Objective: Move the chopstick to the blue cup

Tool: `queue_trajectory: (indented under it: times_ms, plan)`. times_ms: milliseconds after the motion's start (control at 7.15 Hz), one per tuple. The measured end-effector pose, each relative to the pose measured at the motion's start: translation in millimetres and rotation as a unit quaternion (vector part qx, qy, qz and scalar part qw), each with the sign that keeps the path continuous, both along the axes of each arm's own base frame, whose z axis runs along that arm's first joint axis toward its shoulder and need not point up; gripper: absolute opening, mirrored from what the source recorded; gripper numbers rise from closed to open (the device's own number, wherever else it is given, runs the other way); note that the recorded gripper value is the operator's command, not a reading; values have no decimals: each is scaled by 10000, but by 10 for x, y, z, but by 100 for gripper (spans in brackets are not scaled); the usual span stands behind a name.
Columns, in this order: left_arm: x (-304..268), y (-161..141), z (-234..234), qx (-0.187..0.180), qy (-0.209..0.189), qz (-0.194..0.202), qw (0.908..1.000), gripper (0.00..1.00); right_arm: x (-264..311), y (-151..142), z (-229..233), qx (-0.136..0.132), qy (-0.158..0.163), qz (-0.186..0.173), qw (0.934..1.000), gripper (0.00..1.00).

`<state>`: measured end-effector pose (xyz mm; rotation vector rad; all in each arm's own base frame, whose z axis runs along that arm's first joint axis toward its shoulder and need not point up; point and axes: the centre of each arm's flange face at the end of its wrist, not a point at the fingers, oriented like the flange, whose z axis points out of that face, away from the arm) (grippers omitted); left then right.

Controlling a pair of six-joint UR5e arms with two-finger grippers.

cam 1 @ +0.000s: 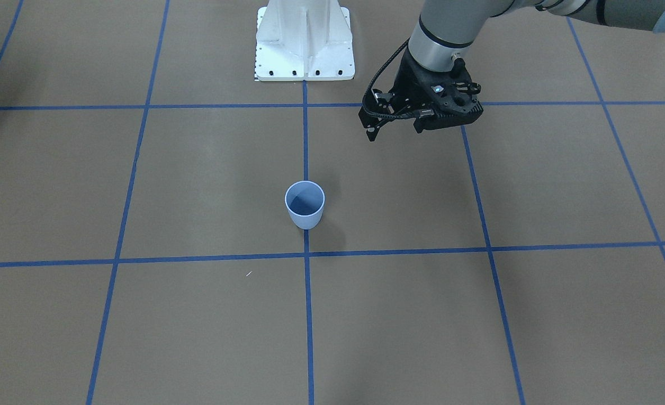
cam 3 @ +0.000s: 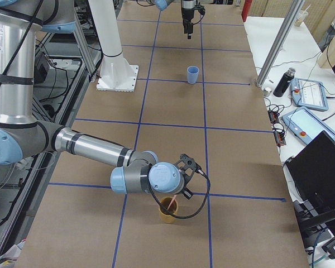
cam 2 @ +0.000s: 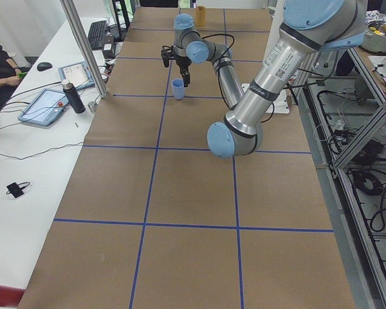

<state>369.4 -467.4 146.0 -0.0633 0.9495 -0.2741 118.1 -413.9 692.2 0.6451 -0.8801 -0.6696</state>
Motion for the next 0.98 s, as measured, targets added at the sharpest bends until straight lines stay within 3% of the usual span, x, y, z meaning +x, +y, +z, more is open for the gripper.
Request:
queue_trajectory:
  times_ms: [699, 978]
  plan:
    - [-3, 9, -23, -22, 26, -12, 10000, 98, 450, 124, -236, 148, -48, 572, 9982, 0]
    - [19, 3, 0, -49, 5, -6, 10000, 98, 603, 169, -469, 99, -245, 889, 9957, 0]
